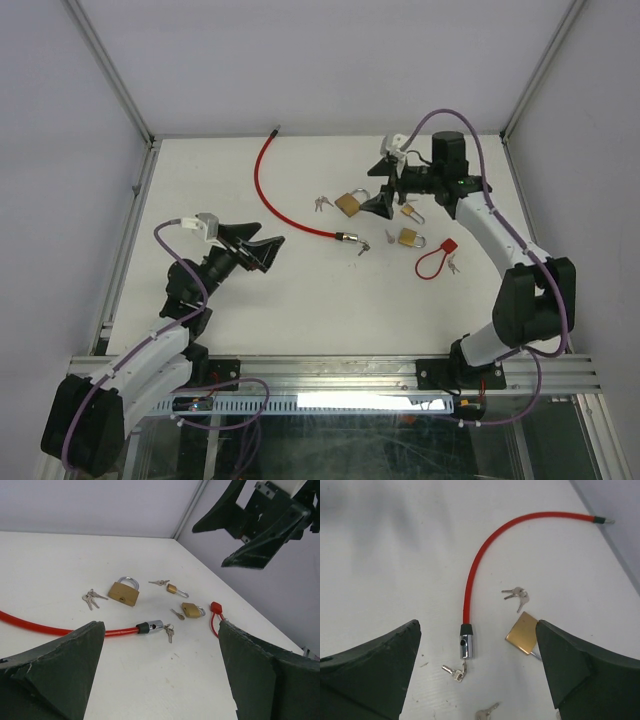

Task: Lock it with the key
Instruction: Place the lock at the center of the board, then pick up the lock from the center of the board.

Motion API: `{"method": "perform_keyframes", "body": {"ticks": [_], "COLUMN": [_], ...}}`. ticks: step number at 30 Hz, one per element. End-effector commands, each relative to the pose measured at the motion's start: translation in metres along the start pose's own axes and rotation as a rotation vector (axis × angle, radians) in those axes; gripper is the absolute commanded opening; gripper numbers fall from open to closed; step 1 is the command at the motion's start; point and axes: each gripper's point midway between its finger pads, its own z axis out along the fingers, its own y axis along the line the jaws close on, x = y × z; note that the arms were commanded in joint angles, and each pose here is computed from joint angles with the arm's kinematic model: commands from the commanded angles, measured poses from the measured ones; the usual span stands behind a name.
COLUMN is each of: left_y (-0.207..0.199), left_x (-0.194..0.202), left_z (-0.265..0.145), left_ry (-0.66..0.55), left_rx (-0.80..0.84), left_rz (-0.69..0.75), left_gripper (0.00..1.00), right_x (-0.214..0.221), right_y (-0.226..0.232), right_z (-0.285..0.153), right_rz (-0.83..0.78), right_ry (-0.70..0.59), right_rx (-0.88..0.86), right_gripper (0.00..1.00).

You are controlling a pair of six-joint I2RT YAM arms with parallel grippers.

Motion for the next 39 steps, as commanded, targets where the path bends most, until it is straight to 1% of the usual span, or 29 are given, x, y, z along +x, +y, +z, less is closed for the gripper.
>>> {"method": "perform_keyframes", "body": {"ticks": [1, 4, 8, 10, 14, 17, 21, 25, 28, 33, 39], "left_y": [-0.003, 0.004, 0.008, 0.011, 0.015, 0.017, 0.018, 0.018, 0.019, 0.02, 0.022], "left_x": [0.002, 0.007, 0.011, 0.012, 0.015, 0.018, 0.02, 0.021, 0.021, 0.02, 0.022], "left_z": [-0.008, -0.01, -0.01, -0.01, -0.01, -0.011, -0.013, -0.013, -0.013, -0.014, -0.014], "left_ry": [-0.026, -0.02, -0.006, 0.001, 0.01, 0.015, 0.02, 0.023, 0.023, 0.022, 0.027], "left_rx": [0.011, -0.017, -0.034, -0.045, -0.062, -0.069, -0.071, -0.072, -0.077, -0.084, -0.093], "left_rz": [-0.01, -0.001, 0.01, 0.016, 0.026, 0.027, 0.027, 0.026, 0.027, 0.031, 0.033], "left_gripper": [0.99, 0.99, 0.99, 0.99, 0.99, 0.99, 0.99, 0.99, 0.99, 0.99, 0.99], "right_x": [0.044, 0.06, 0.083, 0.086, 0.091, 0.094, 0.095, 0.1, 0.105, 0.127, 0.144], "right_y": [0.023, 0.018, -0.002, -0.003, -0.004, -0.011, -0.016, -0.006, 0.001, 0.01, 0.015], "right_z": [0.032, 0.046, 0.058, 0.062, 0.067, 0.068, 0.068, 0.074, 0.084, 0.102, 0.126], "right_rz": [-0.093, -0.063, -0.089, -0.081, -0.067, -0.071, -0.028, -0.006, 0.031, 0.088, 0.078], "right_ry": [0.149, 0.207, 0.328, 0.348, 0.362, 0.365, 0.373, 0.381, 0.386, 0.47, 0.543], "right_rx": [-0.043, -0.019, 0.093, 0.109, 0.111, 0.148, 0.183, 0.108, 0.067, 0.037, 0.07], "right_gripper": [1.0, 1.0, 1.0, 1.0, 1.0, 1.0, 1.0, 1.0, 0.96, 0.86, 0.75]}}
